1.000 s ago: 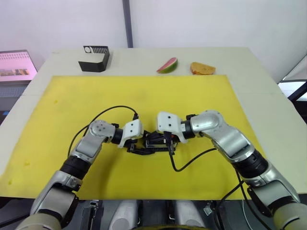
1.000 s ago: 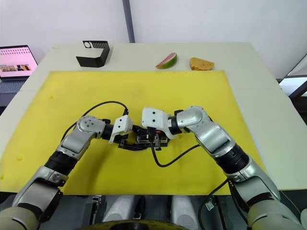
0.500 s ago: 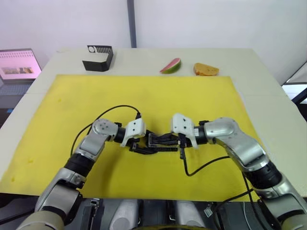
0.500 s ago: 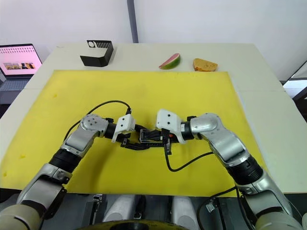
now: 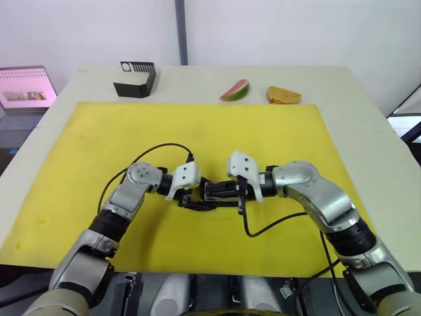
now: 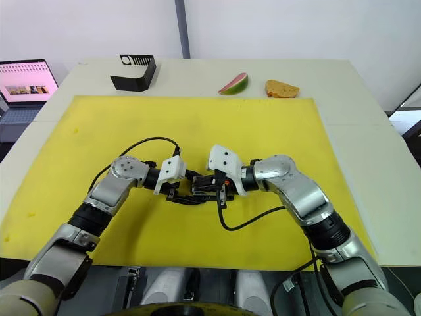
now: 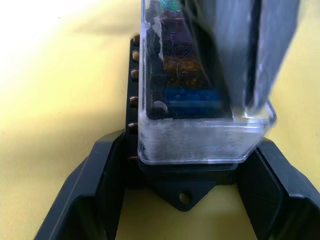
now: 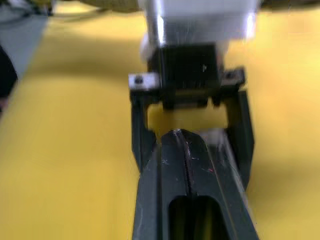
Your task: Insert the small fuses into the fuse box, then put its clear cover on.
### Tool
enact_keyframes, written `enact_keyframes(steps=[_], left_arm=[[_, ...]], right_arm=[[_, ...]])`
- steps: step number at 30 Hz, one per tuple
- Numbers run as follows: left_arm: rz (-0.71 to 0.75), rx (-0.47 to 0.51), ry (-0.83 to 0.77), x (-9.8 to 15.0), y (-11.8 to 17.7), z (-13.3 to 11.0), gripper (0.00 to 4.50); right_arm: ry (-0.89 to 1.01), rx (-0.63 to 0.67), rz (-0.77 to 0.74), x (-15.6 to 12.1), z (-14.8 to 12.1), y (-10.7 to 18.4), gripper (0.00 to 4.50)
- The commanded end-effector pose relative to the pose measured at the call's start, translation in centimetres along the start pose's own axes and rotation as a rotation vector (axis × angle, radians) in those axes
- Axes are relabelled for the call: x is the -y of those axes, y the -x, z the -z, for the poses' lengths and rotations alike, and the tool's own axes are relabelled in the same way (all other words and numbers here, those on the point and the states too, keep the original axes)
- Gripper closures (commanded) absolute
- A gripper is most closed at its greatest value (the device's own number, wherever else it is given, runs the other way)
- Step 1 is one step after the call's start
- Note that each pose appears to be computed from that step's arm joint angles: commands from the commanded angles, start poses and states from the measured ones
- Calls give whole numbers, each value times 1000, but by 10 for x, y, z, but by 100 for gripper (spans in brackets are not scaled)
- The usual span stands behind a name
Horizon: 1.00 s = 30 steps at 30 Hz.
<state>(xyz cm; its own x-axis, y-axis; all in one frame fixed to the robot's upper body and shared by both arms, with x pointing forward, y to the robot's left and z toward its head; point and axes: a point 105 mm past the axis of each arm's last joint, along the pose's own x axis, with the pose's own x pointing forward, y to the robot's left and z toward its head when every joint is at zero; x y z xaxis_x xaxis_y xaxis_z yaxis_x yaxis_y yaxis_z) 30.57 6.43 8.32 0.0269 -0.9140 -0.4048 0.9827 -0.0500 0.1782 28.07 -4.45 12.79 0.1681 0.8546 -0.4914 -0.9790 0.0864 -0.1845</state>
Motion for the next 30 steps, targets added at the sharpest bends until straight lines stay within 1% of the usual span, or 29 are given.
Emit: enact_keyframes(steps=[1, 3, 5, 8, 10, 13, 15, 17, 20, 24, 25, 26, 27, 28, 29, 30], left_arm=[[-19, -4, -25, -6, 3, -6, 192], [-21, -4, -26, -6, 3, -6, 192], [-22, -5, -27, -7, 4, -6, 192], [-24, -7, -28, -7, 4, -5, 192], [-24, -8, -32, -7, 4, -5, 192], [-25, -8, -33, -7, 4, -5, 192], [-23, -9, -34, -6, 5, -4, 192], [-21, -10, -34, -5, 6, -4, 192], [-18, -14, -34, -4, 8, -3, 192], [-19, -28, -29, -4, 15, -1, 192], [-19, -31, -23, -4, 18, 0, 192], [-21, -31, -3, -4, 22, 1, 142], [-23, -32, 16, -3, 30, 2, 86], [-28, -36, 28, -2, 38, 3, 51], [-41, -42, 40, -1, 49, 3, 7], [-53, -49, 52, 0, 58, 3, 0]], right_arm=[[-97, -322, 61, 3, 76, 2, 447], [-124, -318, 71, 5, 76, 2, 447], [-142, -293, 58, 4, 70, 2, 447], [-118, -254, 46, 5, 62, 3, 447], [-99, -195, 42, 5, 51, 3, 447], [-62, -36, 30, 4, 23, 4, 447], [-35, 40, 27, 1, 8, 15, 447], [1, 70, 32, -1, 1, 25, 447], [54, 69, 91, 1, -3, 47, 447], [39, 44, 155, 2, -2, 86, 447], [26, 40, 166, 2, -1, 93, 395], [11, 39, 176, 1, -1, 103, 365], [-4, 38, 180, -1, -2, 113, 317], [-15, 36, 181, -3, -3, 122, 277], [-25, 37, 185, -5, -5, 131, 228], [-36, 38, 189, -7, -6, 137, 170]])
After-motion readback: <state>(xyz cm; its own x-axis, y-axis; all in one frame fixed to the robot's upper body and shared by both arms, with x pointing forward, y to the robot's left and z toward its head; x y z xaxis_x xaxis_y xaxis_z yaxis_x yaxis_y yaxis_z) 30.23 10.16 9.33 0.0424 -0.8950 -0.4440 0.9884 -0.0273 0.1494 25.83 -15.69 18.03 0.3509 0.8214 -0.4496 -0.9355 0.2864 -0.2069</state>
